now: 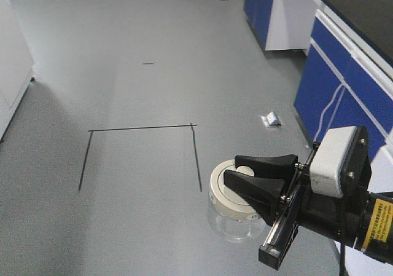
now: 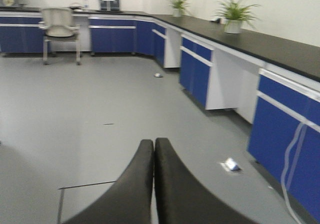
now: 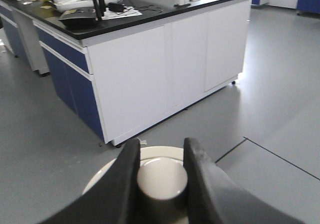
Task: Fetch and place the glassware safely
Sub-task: 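Drive the base to the other black bench holding the jar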
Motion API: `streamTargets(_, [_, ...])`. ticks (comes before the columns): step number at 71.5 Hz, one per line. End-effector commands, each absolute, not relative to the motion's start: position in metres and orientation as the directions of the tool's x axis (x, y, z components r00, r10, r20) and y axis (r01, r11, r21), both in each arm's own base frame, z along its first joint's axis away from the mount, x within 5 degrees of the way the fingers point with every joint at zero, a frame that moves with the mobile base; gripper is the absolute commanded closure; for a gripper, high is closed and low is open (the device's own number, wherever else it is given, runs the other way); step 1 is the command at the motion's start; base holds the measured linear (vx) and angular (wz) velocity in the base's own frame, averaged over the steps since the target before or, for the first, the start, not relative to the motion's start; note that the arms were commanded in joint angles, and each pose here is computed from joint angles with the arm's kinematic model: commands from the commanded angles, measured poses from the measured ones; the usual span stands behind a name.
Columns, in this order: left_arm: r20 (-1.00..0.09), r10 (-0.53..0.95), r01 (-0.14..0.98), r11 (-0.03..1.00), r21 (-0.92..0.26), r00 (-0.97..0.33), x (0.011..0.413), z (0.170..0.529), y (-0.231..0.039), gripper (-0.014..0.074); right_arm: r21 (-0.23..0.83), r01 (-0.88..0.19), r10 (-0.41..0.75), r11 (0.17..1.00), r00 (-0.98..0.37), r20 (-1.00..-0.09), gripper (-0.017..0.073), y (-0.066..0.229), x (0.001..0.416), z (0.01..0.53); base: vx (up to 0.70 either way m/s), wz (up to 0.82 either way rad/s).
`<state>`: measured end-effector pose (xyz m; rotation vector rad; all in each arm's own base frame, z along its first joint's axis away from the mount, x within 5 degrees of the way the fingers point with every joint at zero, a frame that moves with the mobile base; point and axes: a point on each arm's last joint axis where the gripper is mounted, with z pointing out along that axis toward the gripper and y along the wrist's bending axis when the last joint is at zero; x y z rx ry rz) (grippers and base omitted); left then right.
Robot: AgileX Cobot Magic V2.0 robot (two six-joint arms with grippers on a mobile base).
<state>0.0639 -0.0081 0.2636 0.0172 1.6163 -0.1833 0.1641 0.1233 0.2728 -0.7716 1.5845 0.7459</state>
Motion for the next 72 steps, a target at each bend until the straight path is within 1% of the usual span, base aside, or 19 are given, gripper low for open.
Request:
streamTargets(1, [-0.992,-0.123,0.145,0.983,-0.117,0.033,0.0637,0.2788,-0.0089,0.0601,0.068,-0.833,0.011,0.549,-0.073,-0.997,0.0560,0.1259,0.1634,0.2909,0.09,0.59])
streamTargets(18, [-0.992,-0.123,0.145,0.983,-0.117,0.033,0.0637,0.2788,-0.0089,0.0601,0.068,-0.833,0.011,0.549,-0.073,-0.997,0.0560,0.1259,0.1634,0.2909,0.12,0.47])
streamTargets(34, [-0.992,-0.123,0.144,0.983,-0.117,0.034,0.0637,0.2788,-0.0088,0.0601,0.068,-0.833,0.011,0.549,-0.073,-0.997,0.0560,0.1259,0.1634,0.2909,0.19,0.23])
streamTargets(47, [-0.992,-0.124,0.144,0.983,-0.118,0.033,0.0637,0.2788,-0.0088,0.0601,0.068,-0.833,0.011,0.549,-0.073,-0.997,0.0560,0.1259,0.1634,0.2909,0.29,-0.04])
streamTargets(72, [-0.992,-0.123,0.144,0.983,-0.117,0.032,0.0637,0.2787,-0.0088,0.0601,0.068,-0.833,0.011,0.549,-0.073,-0.997,0.0560,0.1259,0.1634,0.2909,0.43,-0.22])
